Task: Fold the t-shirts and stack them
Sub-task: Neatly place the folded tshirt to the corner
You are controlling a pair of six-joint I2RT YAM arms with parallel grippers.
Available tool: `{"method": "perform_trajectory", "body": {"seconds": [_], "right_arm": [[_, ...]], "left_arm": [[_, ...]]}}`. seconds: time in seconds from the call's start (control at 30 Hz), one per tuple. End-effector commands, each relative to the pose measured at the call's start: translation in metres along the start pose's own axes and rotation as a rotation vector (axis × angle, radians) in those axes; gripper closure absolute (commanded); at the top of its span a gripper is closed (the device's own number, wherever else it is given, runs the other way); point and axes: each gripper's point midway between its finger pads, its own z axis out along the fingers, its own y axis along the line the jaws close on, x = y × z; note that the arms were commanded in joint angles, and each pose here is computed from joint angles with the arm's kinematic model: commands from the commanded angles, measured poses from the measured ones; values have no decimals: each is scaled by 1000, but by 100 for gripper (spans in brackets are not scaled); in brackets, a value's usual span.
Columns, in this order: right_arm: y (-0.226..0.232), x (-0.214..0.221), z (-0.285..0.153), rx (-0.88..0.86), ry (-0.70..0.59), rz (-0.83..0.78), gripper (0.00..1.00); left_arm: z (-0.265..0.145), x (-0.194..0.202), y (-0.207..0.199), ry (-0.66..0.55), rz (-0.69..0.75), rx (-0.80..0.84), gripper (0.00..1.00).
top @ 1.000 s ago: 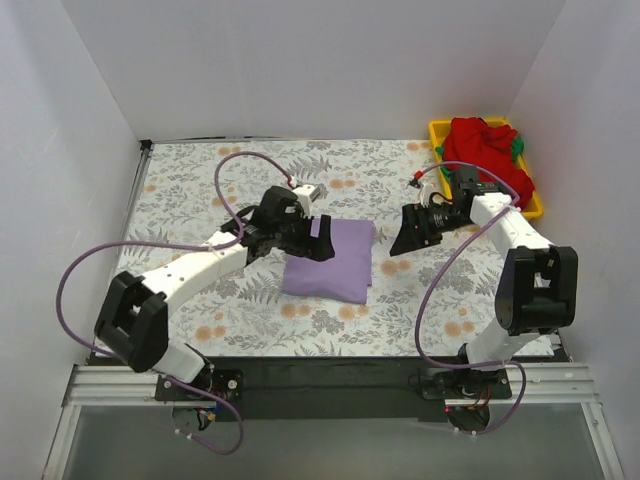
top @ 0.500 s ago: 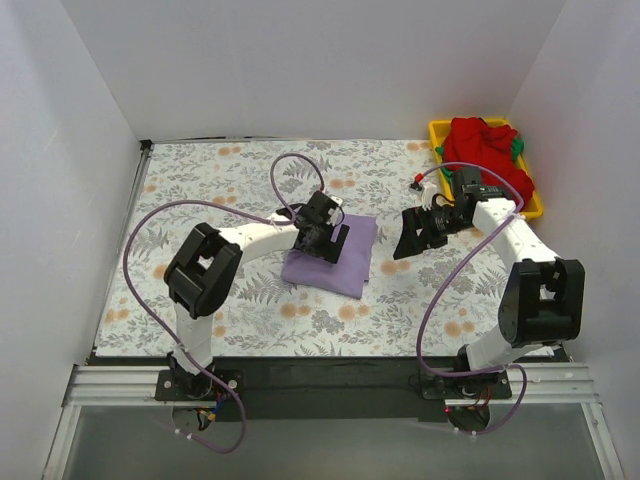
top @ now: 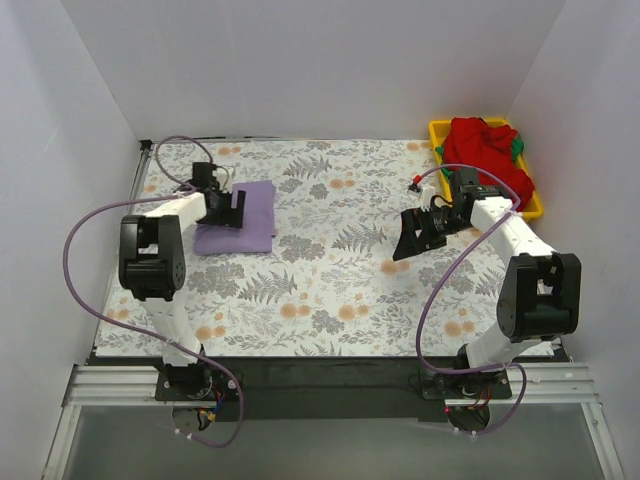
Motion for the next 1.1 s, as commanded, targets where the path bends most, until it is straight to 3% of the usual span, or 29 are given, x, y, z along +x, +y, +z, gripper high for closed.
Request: {"method": "perform_trajectory", "body": {"seconds": [0.0,0.17,0.2,0.27,0.57,0.7,0.8,0.9,1.07], "right_arm": [[4,-12,-4,-13,-29,-31,4],[6,-10,-5,-9,-31,-36,4],[5,-11,-5,-10,-33,-33,4],[6,-11,-6,-8,-35,-37,4],[11,-13,-11,-8,-51,-51,4],[14,-12,-13,-2,-60,-62,4],[15,-11,-15,1,-62,-65,3],[17,-10,-16,-2,-68,-67,3],[19,-9,-16,-3,-69,-66,2]], "left_arm": [[10,112,84,372,97,-75,18],[18,125,167,422,10,-96,19],[20,112,179,395,4,-102,19],[24,116,191,404,-13,-96,20],[18,74,224,290,175,-89,17],[-5,33,228,203,101,-63,17],[-44,-18,230,72,57,-89,16],[-92,-42,217,16,7,-66,15],[-127,-17,188,11,-14,-19,15]]}}
